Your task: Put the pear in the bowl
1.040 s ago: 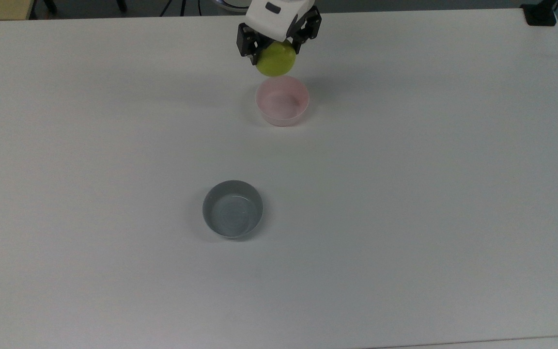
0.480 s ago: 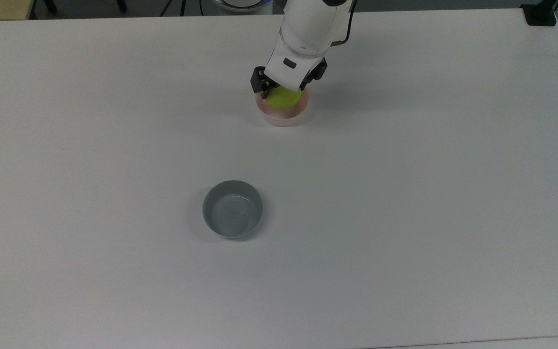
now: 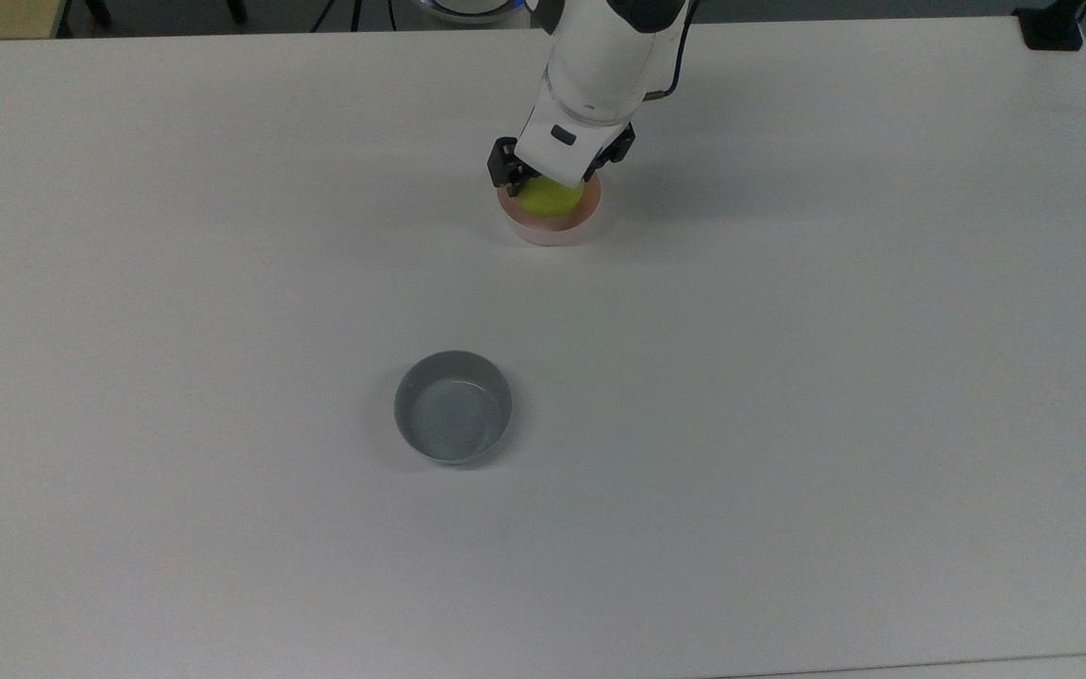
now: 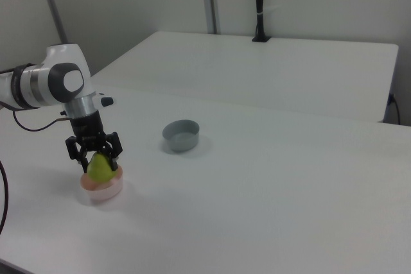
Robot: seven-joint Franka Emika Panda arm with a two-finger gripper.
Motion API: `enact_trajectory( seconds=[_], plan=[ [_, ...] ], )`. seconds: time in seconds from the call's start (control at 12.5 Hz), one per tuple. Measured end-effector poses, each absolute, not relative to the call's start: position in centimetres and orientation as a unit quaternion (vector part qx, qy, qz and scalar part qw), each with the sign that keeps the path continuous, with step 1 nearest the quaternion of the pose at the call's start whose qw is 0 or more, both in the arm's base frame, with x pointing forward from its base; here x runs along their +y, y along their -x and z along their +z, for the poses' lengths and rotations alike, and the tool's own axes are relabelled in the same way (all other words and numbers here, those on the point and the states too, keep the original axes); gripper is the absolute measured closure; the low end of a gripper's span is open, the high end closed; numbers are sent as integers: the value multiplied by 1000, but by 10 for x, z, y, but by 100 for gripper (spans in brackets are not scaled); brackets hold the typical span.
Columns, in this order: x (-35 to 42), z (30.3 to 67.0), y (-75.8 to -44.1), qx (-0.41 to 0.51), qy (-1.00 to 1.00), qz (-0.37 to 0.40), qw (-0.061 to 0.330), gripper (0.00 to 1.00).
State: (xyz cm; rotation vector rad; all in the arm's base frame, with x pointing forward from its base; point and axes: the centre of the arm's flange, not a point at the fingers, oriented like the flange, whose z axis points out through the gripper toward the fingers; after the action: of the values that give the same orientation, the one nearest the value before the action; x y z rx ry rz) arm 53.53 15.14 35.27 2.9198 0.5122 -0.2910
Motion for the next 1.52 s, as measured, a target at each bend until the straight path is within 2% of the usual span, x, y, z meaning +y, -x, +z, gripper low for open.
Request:
enact_trajectory(
  seconds=[0.48, 0.56, 1.12, 1.36, 1.52],
  plan=[
    [151, 345, -535, 165, -977, -104, 84, 9],
    [151, 345, -536, 163, -978, -104, 84, 3],
    [152, 347, -537, 162, -978, -101, 84, 3],
    [153, 371, -544, 159, -980, -88, 82, 0],
    [154, 404, -551, 154, -981, -83, 83, 0]
  ],
)
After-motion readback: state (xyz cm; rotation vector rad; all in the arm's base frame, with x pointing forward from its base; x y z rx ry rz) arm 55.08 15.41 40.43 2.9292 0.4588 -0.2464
